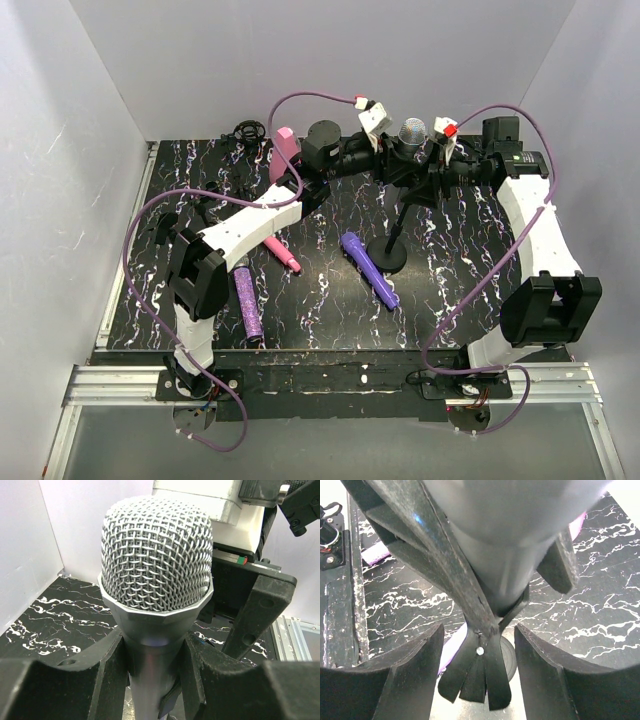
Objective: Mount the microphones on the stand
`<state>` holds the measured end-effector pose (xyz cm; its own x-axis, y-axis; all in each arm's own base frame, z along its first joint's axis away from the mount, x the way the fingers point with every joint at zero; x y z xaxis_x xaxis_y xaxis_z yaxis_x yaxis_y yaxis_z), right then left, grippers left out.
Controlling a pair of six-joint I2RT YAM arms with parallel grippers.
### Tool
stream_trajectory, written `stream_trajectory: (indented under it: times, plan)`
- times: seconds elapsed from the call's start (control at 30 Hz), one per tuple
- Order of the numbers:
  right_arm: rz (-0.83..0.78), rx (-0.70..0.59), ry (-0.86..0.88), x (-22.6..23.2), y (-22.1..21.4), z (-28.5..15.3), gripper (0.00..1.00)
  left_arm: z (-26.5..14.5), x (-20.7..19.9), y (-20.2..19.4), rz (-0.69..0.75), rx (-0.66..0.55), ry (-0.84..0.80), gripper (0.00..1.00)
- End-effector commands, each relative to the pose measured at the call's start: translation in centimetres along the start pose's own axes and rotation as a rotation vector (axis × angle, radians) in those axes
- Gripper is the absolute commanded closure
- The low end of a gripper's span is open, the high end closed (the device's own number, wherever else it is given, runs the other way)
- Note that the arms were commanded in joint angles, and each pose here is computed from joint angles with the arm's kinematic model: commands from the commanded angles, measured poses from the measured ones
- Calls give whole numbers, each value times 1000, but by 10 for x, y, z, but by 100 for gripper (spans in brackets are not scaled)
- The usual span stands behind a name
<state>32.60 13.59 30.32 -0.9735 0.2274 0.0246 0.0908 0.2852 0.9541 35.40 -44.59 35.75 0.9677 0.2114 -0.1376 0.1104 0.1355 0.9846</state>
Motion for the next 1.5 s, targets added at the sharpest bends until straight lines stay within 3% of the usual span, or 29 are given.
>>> stream_trajectory:
  times: [0.0,0.2,0.4,0.5,0.8,0.83,0.87,0.9,0.97,1.23,1.47]
  plan:
    - [-48,-18,-4,6,11,-11,34,-2,-12,1,-5,35,-19,100]
    - [-50,1,13,8,7,-12,42,-2,-11,2,-4,34,-21,100]
    - [-50,-1,32,11,8,-11,76,0,-13,1,-23,26,-39,100]
    - [-51,0,41,12,10,-9,85,3,-18,3,-47,10,-76,100]
    - [-39,12,41,12,16,-8,96,3,-25,2,-45,14,-128,100]
    - [-34,12,47,14,15,-8,95,2,-24,2,-35,22,-123,100]
    - [-31,12,48,14,15,-8,86,1,-25,1,-32,26,-116,100]
    - [-25,11,49,15,15,-8,71,0,-23,1,-23,28,-105,100]
    - [-20,11,49,17,15,-9,54,-1,-19,-1,-20,35,-81,100]
    - [-43,0,5,21,14,-12,30,-2,-12,0,-2,32,-24,95]
    - [-38,-24,-16,23,19,-20,21,-8,-10,5,-19,13,22,50]
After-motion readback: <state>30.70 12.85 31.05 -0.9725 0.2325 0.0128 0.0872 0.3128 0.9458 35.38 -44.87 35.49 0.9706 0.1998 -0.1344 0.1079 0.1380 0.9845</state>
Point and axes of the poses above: each gripper's point midway between its finger pads, its own z axis out along the fingers, its own x axis along the line the jaws close on, y = z × x, the point moved 3 cm from there along -z, back along the fingers, and after that the axes turned 4 degrees about -z, right-handed, at the moved point
